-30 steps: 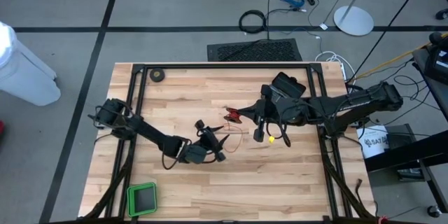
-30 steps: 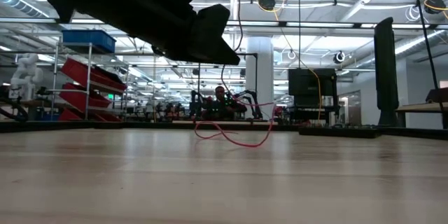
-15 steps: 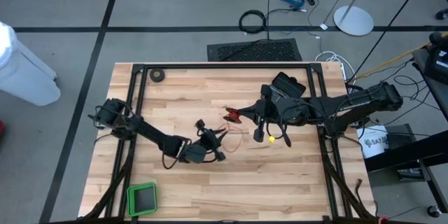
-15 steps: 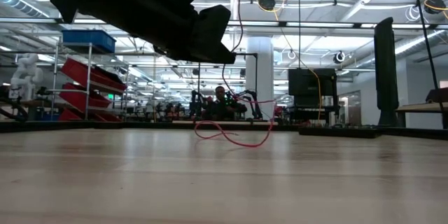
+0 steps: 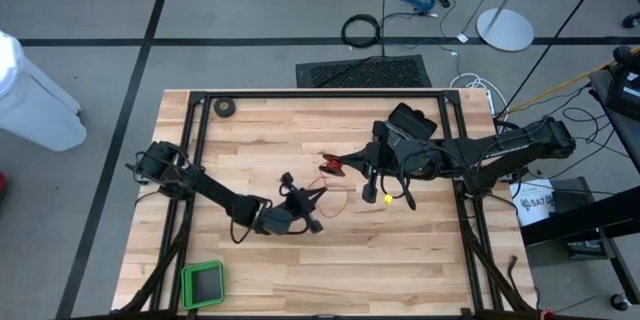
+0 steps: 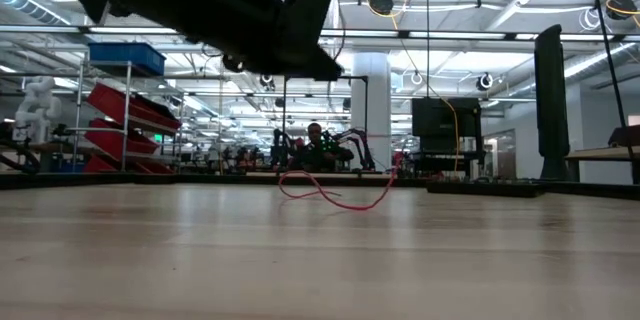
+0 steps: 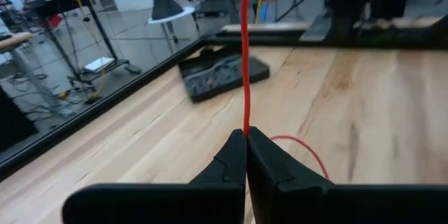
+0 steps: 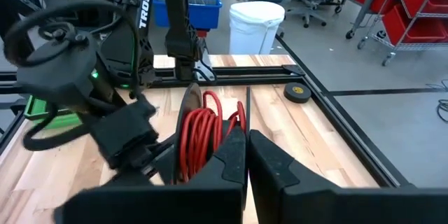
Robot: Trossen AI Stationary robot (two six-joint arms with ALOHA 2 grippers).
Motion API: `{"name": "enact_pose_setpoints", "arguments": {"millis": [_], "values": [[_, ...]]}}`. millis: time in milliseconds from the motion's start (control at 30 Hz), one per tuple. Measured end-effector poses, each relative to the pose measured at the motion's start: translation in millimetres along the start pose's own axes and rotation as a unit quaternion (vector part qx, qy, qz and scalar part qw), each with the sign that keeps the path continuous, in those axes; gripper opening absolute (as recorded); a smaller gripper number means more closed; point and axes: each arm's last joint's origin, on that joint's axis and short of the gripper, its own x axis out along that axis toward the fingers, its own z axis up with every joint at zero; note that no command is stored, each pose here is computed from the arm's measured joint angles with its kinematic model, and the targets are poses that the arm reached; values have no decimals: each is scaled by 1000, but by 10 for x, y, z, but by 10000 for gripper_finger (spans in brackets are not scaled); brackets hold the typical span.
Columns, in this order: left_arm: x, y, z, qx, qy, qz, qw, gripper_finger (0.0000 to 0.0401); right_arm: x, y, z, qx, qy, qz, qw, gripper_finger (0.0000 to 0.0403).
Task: Coil cords
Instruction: Coil the red wire into the spool
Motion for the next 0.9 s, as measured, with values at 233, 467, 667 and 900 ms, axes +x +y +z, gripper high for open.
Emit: {"name": "enact_pose_setpoints", "arguments": {"millis": [233, 467, 667, 900], "values": [[152, 23, 195, -32, -18, -19, 999, 1, 0, -8, 31, 42, -16, -15, 999, 0], [378, 143, 361, -60, -30, -32, 997, 1, 3, -21, 29, 62, -18, -40, 997, 0], [519, 273, 386, -83, -28, -19, 996, 0, 0, -11, 27, 64, -18, -39, 997, 0], [572, 270, 473, -127, -38, -86, 987, 0, 4, -26, 9, 58, -15, -83, 995, 0]]}}
